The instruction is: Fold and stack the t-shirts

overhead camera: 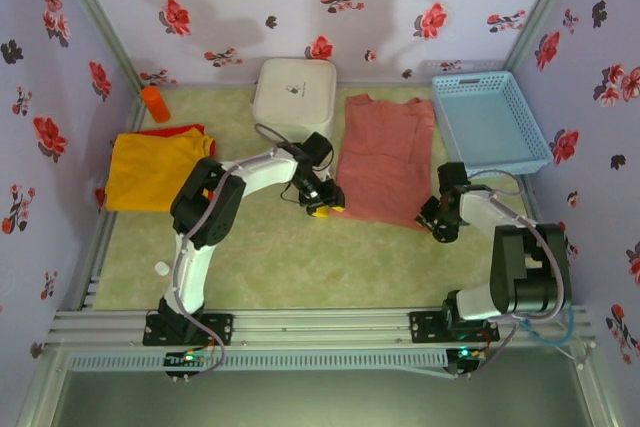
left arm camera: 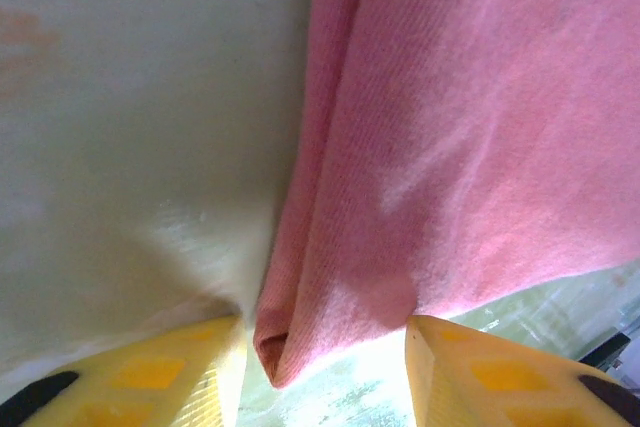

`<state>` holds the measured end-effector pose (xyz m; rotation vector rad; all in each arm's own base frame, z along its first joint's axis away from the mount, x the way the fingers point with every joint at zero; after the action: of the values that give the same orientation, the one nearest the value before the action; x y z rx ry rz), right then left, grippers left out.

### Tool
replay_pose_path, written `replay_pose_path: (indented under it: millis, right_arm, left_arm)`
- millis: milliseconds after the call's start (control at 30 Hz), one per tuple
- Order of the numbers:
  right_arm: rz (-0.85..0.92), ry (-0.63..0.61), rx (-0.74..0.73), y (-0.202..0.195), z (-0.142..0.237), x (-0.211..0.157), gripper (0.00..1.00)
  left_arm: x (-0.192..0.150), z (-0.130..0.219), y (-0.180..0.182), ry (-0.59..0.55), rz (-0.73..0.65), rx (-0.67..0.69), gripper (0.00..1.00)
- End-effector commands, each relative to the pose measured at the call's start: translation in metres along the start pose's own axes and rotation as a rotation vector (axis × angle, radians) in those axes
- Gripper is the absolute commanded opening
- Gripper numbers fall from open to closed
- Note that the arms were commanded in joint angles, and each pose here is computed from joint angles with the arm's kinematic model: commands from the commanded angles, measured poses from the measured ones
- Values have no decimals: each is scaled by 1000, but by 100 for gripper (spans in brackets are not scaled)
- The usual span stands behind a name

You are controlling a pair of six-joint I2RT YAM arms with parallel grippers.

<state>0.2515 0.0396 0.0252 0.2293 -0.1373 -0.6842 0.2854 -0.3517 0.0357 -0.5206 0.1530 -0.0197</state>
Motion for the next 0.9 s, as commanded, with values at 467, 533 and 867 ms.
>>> replay_pose_path:
  millis: [467, 533, 867]
  right_arm:
    - [42, -50, 38, 18, -7, 18, 8]
    - [43, -45, 38, 18, -6, 17, 6]
    - [51, -24, 54, 7, 14, -9, 2]
  left_arm:
    - [8, -14, -7, 15, 22, 10, 6]
    - [8, -10, -7, 8, 19, 14, 0]
    - [-15, 9, 6, -16, 19, 31, 0]
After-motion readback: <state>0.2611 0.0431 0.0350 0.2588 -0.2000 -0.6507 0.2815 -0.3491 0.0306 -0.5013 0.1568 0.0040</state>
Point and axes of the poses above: each hand's point on the last joint's axis, 136 mm out from that joint toward the fingers, its own z axis back along the fingers, its own y axis along the line the jaws close on, x = y × z, the point moved 1 cm from there along z, back along the fingers, and after that the axes turned 2 degrees about z, right-handed, at the moved point
